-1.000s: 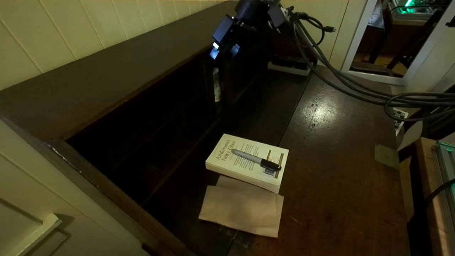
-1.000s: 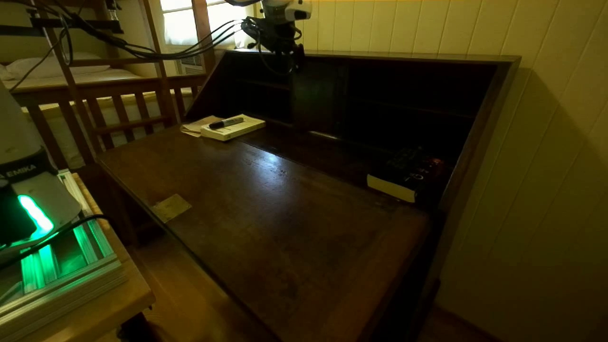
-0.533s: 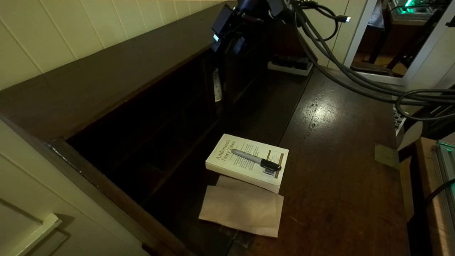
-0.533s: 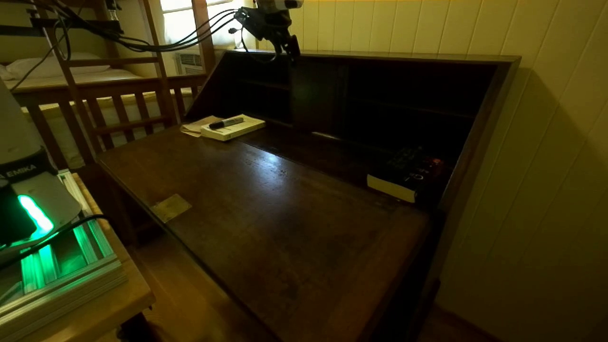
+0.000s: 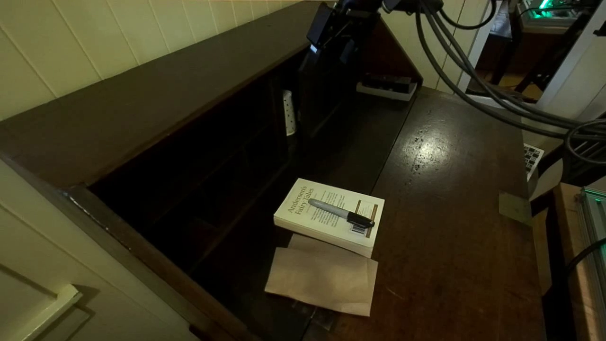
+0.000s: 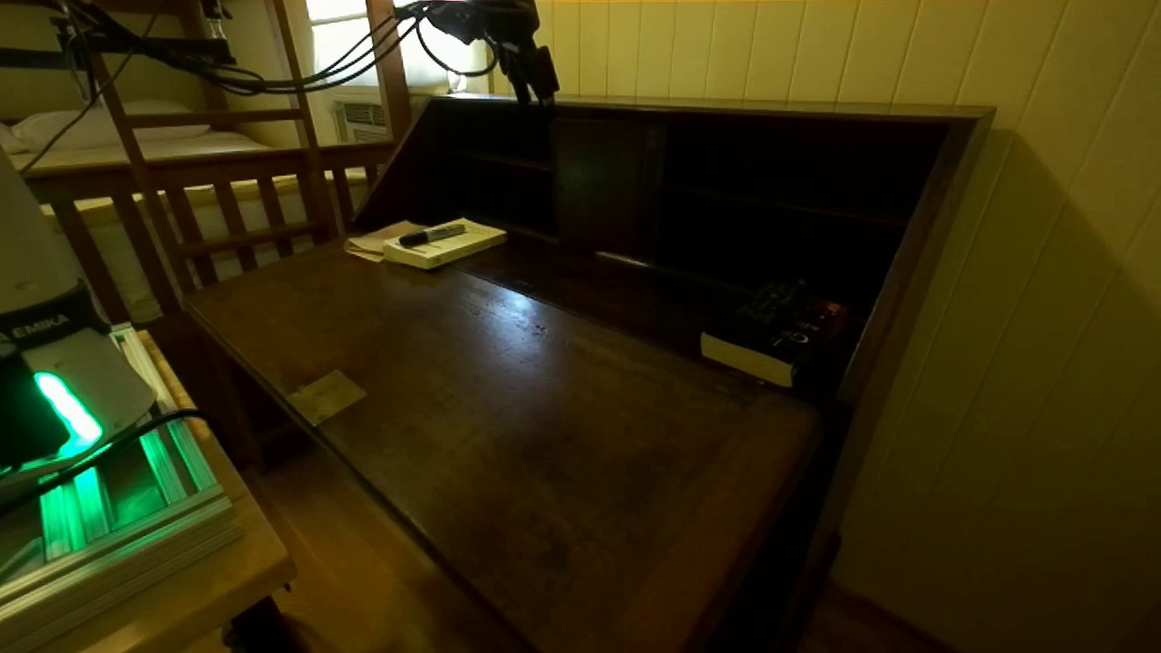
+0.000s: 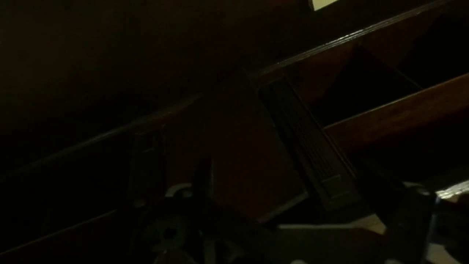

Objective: Open the small door completely, then place the cup inside, and then close the door

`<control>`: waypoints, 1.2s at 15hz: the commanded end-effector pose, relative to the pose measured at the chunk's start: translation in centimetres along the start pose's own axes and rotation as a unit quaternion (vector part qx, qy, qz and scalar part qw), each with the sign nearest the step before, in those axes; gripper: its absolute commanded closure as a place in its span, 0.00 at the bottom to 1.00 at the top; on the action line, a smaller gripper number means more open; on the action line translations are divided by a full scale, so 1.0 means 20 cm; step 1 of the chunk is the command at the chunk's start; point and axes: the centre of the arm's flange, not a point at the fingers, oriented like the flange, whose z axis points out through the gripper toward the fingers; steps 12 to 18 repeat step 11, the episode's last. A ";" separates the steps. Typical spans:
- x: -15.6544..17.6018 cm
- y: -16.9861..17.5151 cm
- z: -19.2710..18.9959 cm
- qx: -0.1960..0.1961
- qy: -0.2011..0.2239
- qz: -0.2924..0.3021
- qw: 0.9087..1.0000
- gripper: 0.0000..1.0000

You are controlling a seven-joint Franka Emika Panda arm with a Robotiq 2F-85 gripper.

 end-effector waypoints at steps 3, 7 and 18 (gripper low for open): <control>-0.18 0.03 -0.22 -0.045 -0.006 -0.016 0.999 0.00; -0.24 0.12 -0.29 -0.041 -0.004 -0.021 0.999 0.00; -0.19 0.12 -0.26 -0.036 -0.001 -0.008 0.999 0.00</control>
